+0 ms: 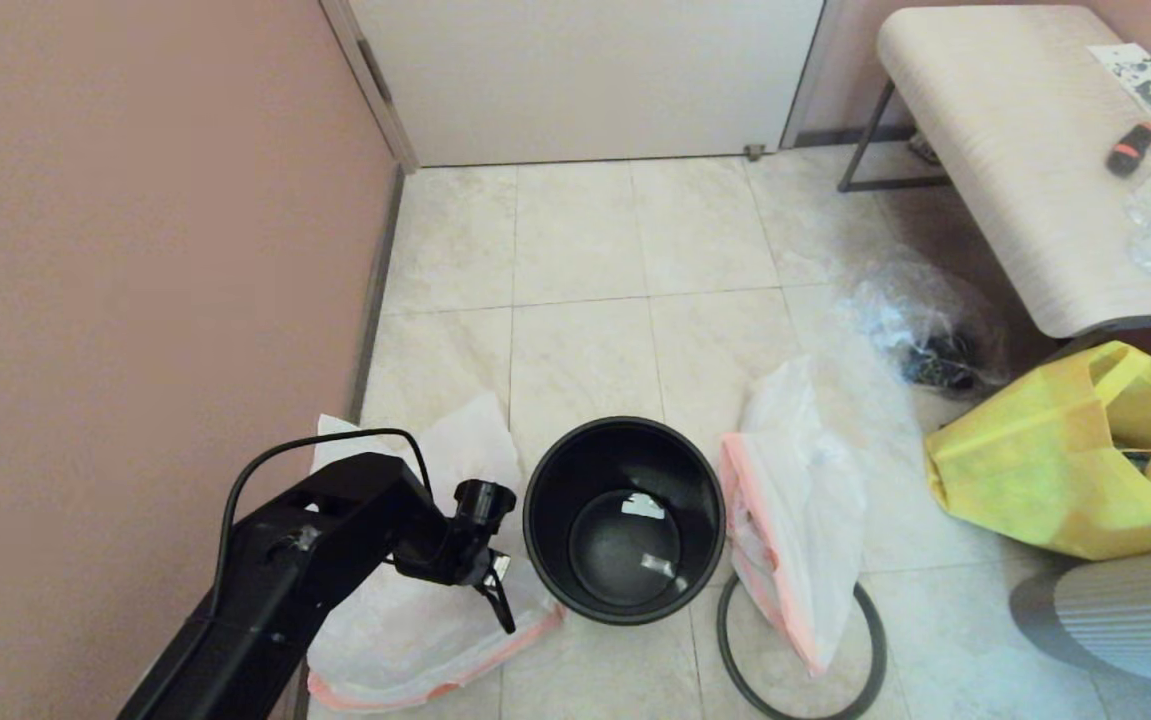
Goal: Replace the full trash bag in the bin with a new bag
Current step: Pick up a new trash bag, then put the new garbage bag on the trash can
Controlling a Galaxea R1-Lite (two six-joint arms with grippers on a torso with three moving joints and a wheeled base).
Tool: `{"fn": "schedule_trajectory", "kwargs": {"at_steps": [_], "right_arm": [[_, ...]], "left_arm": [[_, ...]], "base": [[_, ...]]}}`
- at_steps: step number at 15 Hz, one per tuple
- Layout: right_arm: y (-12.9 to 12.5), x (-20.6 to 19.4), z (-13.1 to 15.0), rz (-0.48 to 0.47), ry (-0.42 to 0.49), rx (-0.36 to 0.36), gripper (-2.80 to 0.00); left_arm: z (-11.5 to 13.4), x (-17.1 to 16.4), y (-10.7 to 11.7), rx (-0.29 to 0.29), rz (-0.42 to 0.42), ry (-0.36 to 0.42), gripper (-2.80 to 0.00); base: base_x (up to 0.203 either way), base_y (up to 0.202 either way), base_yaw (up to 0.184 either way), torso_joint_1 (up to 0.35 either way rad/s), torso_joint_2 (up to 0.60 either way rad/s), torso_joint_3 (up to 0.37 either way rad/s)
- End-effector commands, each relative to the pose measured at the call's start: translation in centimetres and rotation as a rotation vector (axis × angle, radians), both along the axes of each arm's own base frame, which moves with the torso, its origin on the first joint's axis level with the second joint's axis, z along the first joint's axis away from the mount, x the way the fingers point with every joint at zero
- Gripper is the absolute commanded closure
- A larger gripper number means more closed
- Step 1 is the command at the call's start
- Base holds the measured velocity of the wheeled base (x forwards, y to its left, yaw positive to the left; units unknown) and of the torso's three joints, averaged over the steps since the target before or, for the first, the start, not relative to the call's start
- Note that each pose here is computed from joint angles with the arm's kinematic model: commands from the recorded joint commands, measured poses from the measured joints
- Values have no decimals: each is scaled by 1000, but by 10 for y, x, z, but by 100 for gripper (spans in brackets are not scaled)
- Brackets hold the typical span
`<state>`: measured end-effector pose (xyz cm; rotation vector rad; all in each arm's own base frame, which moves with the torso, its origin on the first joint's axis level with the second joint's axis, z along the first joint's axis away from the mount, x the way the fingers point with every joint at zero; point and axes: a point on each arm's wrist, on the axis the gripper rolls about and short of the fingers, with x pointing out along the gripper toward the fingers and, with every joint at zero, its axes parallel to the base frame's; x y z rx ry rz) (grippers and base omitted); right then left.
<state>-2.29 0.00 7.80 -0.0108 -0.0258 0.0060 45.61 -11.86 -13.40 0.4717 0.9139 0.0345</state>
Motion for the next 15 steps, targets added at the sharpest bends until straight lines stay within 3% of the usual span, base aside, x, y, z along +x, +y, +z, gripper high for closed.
{"fn": "schedule_trajectory", "kwargs": {"at_steps": [1,4,10,15], "right_arm": [[0,1,-3,1,12,-1,0],[0,1,-3,0,12,0,0],[0,1,-3,0,11,0,0],[0,1,-3,2,12,0,0]], "left_arm": [[7,-3,1,3,2,1,0],[38,-14,4,5,17,40,0],[112,-64,16,-28,178,209,0],[152,-105,27,-21,186,236,0]], "base": [[0,0,0,0,0,0],[0,0,0,0,0,0],[0,0,0,0,0,0],[0,0,0,0,0,0]]}}
